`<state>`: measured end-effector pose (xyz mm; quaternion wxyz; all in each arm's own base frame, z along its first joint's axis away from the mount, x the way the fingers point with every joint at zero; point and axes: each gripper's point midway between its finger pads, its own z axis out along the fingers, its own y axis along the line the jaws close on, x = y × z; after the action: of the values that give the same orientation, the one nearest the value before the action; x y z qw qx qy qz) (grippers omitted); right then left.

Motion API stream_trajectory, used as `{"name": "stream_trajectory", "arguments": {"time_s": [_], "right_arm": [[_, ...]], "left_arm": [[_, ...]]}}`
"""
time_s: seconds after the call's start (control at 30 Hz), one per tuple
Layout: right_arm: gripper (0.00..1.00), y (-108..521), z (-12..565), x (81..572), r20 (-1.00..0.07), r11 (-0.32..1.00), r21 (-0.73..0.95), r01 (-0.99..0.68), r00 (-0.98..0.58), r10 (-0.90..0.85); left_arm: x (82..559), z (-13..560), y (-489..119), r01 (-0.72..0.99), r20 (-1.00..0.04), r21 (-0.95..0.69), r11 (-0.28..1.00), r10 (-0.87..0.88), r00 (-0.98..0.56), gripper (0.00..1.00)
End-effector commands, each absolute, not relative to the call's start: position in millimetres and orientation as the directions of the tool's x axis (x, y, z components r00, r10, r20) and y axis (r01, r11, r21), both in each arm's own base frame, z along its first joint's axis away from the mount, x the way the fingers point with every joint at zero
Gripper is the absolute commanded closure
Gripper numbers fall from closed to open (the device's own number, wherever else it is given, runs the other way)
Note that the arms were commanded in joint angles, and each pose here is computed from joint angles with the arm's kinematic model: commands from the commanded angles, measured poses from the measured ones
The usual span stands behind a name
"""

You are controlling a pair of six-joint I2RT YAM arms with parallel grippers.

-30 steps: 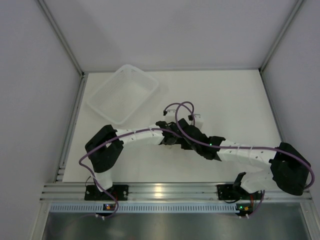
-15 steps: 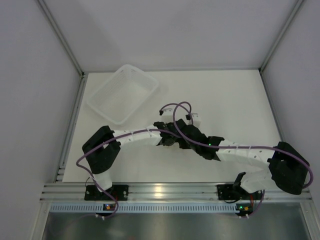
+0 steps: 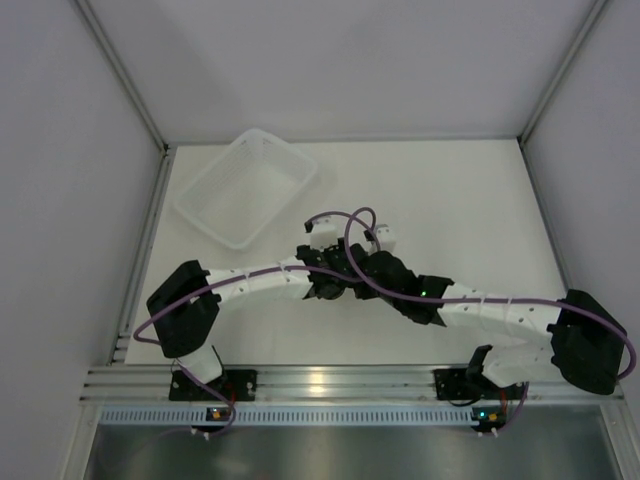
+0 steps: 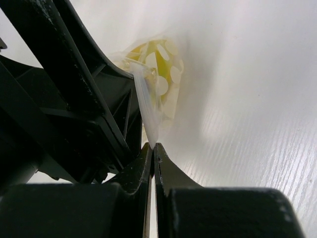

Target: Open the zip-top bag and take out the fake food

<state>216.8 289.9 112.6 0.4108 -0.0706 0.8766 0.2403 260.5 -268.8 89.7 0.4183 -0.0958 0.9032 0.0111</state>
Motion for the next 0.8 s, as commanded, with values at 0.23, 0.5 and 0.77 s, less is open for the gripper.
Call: {"name": "stream_trajectory", "arguments": {"time_s": [0.23,0.5,0.77], "right_arm": [[1.00,343,169,226,-0.769,0.773,0.484,-0.411,-0.621,0.151],[1.00,346,182,226,-0.777,0.751,0.501,-0.430,-0.606,0.172],[1.00,344,180,227,-0.787,0.763,0.477,-0.436,-0.598,0.151]], "left_arm": [[246,85,-268,-0.183,-0.846,0.054,0.982,-0.052,-0.531,0.40],[238,82,-291,-0.112,-0.811,-0.047,0.993,-0.103,-0.576,0.56],[238,59,-314,0.001,-0.776,0.021,1.000,0.017,-0.630,0.68]]}}
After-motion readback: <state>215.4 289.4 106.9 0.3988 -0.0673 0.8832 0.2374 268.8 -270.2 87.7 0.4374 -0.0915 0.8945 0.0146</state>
